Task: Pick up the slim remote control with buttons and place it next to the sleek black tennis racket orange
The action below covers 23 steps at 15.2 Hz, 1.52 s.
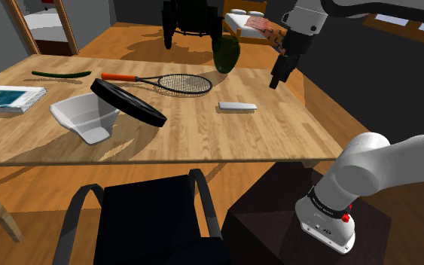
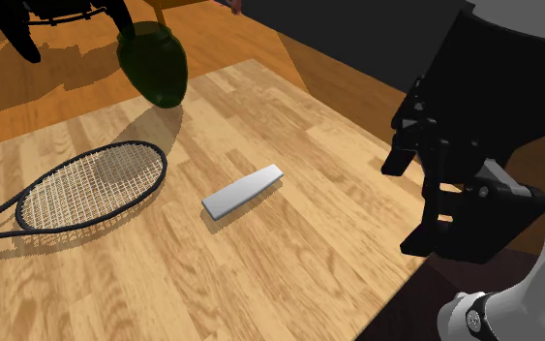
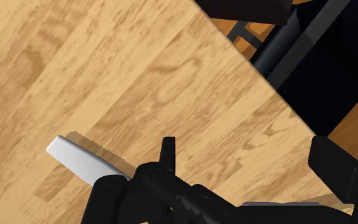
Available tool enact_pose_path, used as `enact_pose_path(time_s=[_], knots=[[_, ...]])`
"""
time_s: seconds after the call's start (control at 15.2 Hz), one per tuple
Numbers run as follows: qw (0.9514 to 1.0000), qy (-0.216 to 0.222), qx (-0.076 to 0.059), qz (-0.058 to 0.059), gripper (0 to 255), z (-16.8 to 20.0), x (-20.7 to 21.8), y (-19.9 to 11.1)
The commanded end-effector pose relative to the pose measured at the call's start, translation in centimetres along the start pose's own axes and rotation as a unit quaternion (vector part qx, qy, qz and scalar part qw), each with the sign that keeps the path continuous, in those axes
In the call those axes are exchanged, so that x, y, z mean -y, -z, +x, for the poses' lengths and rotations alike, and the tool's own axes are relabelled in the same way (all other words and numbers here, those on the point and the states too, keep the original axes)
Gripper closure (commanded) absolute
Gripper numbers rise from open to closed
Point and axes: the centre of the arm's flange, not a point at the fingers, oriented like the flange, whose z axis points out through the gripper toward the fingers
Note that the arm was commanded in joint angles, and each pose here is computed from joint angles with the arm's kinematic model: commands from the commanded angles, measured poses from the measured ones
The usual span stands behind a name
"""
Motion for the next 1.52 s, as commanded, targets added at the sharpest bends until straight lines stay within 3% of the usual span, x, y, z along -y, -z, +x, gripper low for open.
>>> enact_pose_path(time_s=[0.0,0.33,0.73,1.06,1.45], knots=[[1.0000,0.000,0.000,0.000,0,0.0,0.0,0.0],[0.9977,0.067,0.006,-0.002,0,2.5,-4.7,-4.0],[0.9890,0.147,0.014,-0.004,0,6.2,-9.8,-8.8],[0.9767,0.214,0.020,-0.005,0,9.8,-13.5,-12.9],[0.9561,0.292,0.028,-0.007,0,14.7,-17.4,-17.8]])
